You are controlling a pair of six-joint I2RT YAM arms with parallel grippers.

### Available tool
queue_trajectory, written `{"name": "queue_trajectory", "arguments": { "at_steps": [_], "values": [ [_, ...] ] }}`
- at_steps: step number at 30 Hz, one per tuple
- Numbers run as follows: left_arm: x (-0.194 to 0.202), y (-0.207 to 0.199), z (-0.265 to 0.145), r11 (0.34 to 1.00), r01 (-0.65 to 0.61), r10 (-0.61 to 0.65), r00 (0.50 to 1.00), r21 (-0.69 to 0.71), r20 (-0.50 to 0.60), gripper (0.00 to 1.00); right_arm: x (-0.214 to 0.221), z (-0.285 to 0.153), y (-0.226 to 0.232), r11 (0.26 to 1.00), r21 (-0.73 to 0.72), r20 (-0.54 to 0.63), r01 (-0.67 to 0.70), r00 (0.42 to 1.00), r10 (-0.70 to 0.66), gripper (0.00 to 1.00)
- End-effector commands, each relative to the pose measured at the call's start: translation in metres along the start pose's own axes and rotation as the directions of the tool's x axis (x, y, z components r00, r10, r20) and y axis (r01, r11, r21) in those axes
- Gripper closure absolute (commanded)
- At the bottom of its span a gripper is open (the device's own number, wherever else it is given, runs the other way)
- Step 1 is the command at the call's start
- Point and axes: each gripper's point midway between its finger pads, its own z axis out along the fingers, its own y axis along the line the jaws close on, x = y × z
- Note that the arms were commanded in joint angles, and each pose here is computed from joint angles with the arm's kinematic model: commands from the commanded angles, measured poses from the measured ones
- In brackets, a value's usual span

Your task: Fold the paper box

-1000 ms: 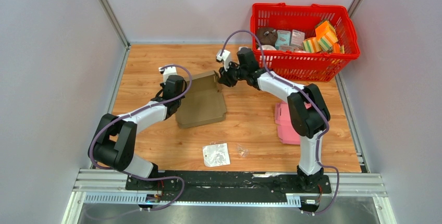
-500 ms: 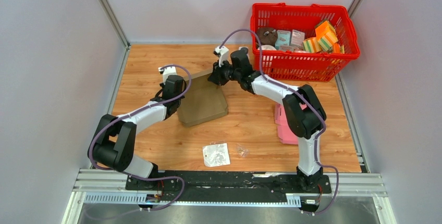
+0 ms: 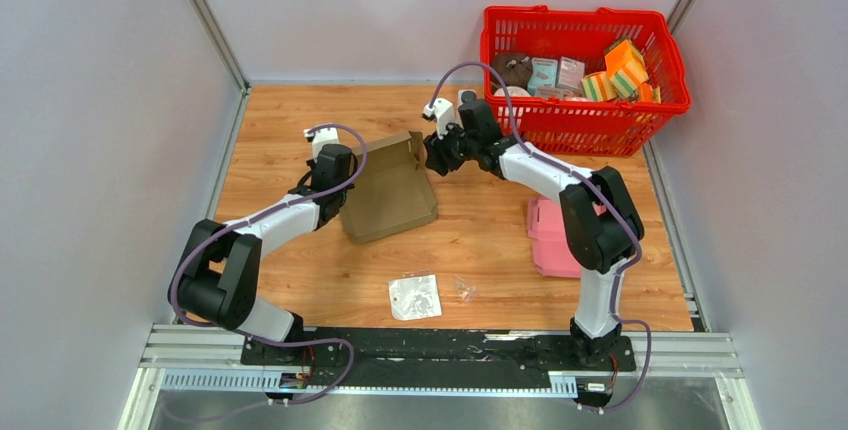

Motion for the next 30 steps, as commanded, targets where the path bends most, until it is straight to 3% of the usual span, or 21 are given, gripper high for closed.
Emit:
{"name": "queue_trajectory", "arguments": {
  "at_steps": [1,11,17,23,29,30],
  "values": [
    [0.012,-0.002,-0.005,0.999,-0.033,0.034,0.998,0.029,-0.050,1.00,-0.018,0.013,-0.022,0.989,-0.014,0.015,0.146,0.989,-0.145,0.49],
    [0.013,-0.005,-0.005,0.998,-0.043,0.045,0.997,0.042,-0.057,1.00,-0.040,0.047,-0.023,0.970,-0.123,0.102,0.209,0.975,-0.197,0.50],
    [0.012,-0.005,-0.004,0.998,-0.048,0.051,0.997,0.041,-0.061,1.00,-0.040,0.052,0.002,0.966,-0.177,0.154,0.187,0.975,-0.161,0.64],
    [0.009,-0.007,-0.006,0.998,-0.037,0.040,0.998,0.049,-0.055,1.00,-0.049,0.057,0.006,0.990,-0.080,0.176,0.114,0.979,-0.099,0.79],
    [0.008,-0.006,-0.008,0.998,-0.035,0.037,0.998,0.049,-0.053,1.00,-0.050,0.060,-0.012,0.993,0.117,0.210,-0.008,0.978,-0.017,0.71],
    [0.008,-0.005,-0.008,0.998,-0.035,0.037,0.998,0.048,-0.052,1.00,-0.049,0.060,-0.013,0.990,0.139,0.216,-0.021,0.976,-0.010,0.66]
  ]
}}
